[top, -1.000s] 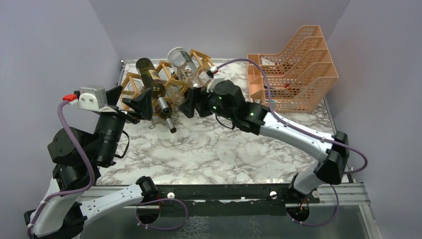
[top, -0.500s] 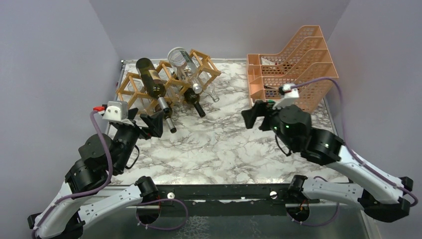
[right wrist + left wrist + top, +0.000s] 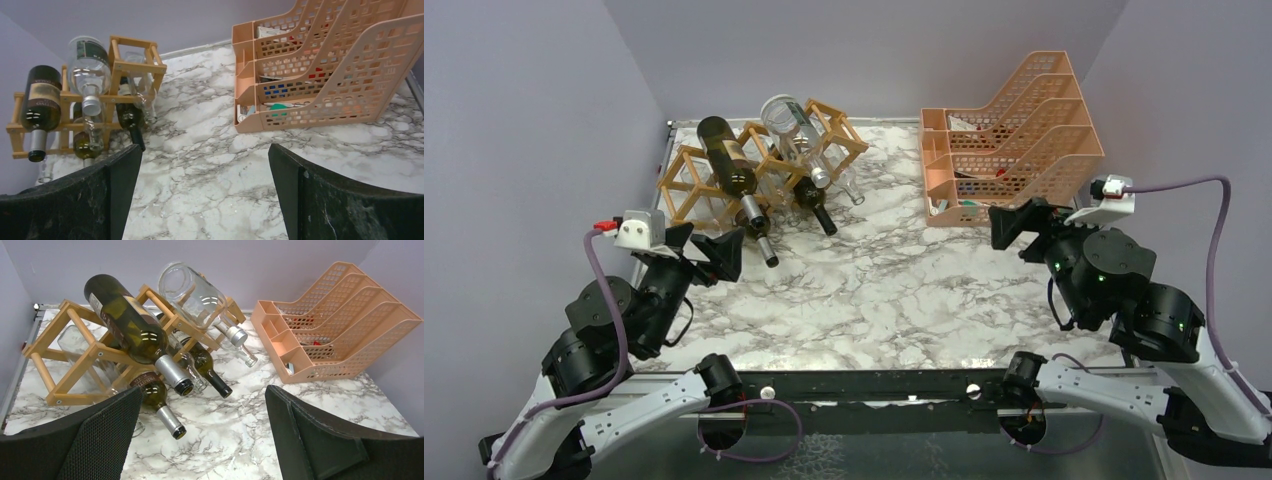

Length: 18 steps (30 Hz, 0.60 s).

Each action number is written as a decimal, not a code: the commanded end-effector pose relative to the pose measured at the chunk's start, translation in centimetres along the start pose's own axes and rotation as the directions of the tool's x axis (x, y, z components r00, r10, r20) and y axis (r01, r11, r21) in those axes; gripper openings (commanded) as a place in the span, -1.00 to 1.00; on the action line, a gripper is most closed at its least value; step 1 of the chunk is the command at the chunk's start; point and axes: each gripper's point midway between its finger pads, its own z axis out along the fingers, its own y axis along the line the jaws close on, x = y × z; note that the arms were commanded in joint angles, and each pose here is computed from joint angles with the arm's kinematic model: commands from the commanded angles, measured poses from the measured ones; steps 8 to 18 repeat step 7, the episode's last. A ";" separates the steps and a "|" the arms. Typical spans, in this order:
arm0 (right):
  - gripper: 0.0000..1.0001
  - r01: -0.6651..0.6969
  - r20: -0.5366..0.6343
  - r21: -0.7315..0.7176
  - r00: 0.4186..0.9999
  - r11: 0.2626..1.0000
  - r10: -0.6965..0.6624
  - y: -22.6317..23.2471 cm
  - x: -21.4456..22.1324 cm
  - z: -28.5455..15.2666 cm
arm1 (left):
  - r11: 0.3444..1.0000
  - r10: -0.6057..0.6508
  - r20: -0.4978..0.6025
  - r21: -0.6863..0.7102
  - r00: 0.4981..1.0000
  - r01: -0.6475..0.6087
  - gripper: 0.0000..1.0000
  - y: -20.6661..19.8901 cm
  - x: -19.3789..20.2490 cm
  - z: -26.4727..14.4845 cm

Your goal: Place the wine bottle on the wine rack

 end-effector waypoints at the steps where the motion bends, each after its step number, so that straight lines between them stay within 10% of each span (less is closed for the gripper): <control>1: 0.99 0.043 0.010 0.076 0.999 0.996 -0.044 -1.7 -0.3 -0.2 | 1.000 -0.006 0.019 -0.006 1.000 0.006 0.98 0.5 -1.1 -0.6; 18: 0.99 0.035 0.023 0.067 0.999 0.997 -0.036 -1.5 -0.7 -0.2 | 1.000 -0.011 0.033 -0.026 0.999 0.012 0.98 1.1 -1.6 -0.9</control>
